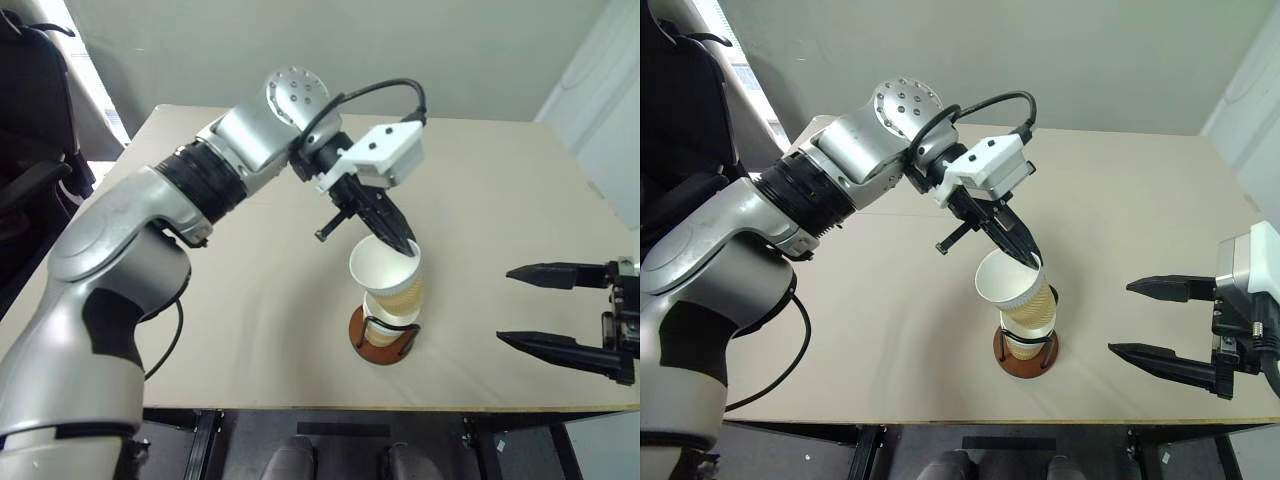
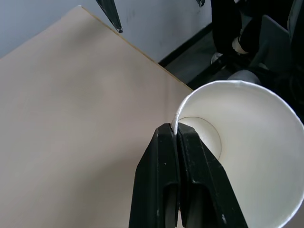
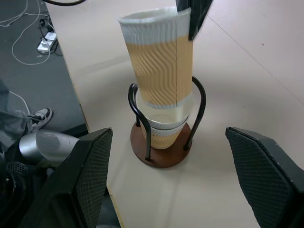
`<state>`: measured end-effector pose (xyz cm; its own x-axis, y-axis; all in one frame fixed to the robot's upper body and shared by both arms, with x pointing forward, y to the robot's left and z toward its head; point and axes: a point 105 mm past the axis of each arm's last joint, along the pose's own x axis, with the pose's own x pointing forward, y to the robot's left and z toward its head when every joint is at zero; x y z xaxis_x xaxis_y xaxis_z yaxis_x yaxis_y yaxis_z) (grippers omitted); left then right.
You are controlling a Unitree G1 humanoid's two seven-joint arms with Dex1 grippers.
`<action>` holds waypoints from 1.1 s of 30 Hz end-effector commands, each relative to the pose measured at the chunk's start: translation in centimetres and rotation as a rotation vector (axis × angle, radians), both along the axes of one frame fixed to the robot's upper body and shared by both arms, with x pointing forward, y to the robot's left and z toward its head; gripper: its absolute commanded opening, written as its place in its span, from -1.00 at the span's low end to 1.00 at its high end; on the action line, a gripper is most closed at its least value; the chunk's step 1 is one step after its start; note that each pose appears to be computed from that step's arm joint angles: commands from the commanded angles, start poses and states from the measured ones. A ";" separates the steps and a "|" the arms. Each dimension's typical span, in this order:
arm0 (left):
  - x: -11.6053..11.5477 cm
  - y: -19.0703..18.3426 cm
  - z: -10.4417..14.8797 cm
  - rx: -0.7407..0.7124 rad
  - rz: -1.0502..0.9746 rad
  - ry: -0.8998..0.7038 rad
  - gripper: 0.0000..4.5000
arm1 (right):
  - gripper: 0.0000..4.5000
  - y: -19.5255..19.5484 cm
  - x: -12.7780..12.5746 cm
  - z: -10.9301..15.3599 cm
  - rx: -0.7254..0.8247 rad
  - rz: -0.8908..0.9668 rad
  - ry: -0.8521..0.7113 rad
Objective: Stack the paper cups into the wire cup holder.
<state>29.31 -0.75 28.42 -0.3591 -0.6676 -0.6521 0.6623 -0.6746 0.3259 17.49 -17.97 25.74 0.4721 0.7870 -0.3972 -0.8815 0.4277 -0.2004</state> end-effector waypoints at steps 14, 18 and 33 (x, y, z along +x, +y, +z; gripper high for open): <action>0.5 0.1 -1.5 0.078 -0.037 -0.071 -0.99 | 0.71 -0.1 -0.7 0.6 0.006 -0.012 -0.026; 0.5 -0.2 -1.7 0.074 -0.036 -0.061 -0.99 | 0.71 0.0 -0.7 0.6 0.006 -0.012 -0.027; 1.8 0.1 -0.1 -0.043 0.041 -0.071 0.99 | 0.71 0.0 -0.2 0.6 0.006 0.015 -0.013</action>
<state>30.98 -1.12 27.31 -0.2992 -0.6958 -0.6529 0.6767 -0.6371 0.3689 17.17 -17.88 25.70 0.4603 0.7937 -0.3977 -0.8875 0.4222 -0.1847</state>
